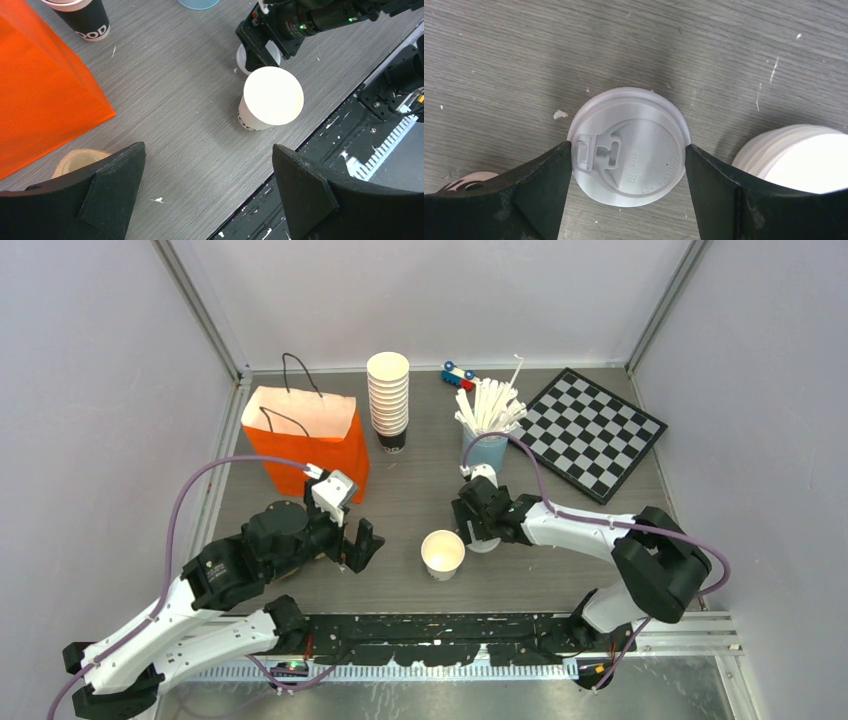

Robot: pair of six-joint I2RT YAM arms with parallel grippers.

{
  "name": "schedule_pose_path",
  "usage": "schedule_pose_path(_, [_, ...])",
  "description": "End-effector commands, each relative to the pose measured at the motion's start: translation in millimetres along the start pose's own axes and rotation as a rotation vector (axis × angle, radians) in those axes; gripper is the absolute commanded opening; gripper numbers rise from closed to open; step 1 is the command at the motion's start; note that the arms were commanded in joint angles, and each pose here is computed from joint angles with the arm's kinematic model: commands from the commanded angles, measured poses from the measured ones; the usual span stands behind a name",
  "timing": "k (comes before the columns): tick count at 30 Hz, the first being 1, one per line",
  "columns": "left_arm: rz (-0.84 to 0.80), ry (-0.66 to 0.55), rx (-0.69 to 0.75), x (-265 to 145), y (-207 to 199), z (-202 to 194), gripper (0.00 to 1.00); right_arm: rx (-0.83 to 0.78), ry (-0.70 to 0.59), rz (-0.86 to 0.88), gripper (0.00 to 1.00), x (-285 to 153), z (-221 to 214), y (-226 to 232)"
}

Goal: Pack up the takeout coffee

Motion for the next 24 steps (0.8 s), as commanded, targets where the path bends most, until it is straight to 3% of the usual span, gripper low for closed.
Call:
schedule_pose_path(1, [0.033,-0.006,0.008,1.7,5.0,2.3,1.0,0.069,-0.07,-0.019,0.78,-29.2,30.0,-2.6])
schedule_pose_path(13, [0.143,0.084,-0.289,31.9,4.2,-16.2,1.0,0.16,-0.156,0.143,0.75,-143.7,53.4,2.8])
schedule_pose_path(18, [0.048,0.124,-0.457,41.0,1.3,-13.2,1.0,0.099,-0.207,0.207,0.75,-180.2,66.5,35.0])
schedule_pose_path(24, [-0.075,0.118,-0.673,37.9,9.6,-1.1,1.0,-0.028,-0.182,0.231,0.75,-181.4,64.2,83.9])
Point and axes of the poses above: each gripper's point midway between its finger pads, its own x axis out along the fingers, its own y axis along the line the jaws close on, z = x × y, the point moved 1 cm from there along -x, back along the fingers, and after that the axes turned 4 degrees about -x, right-handed, at the moved point
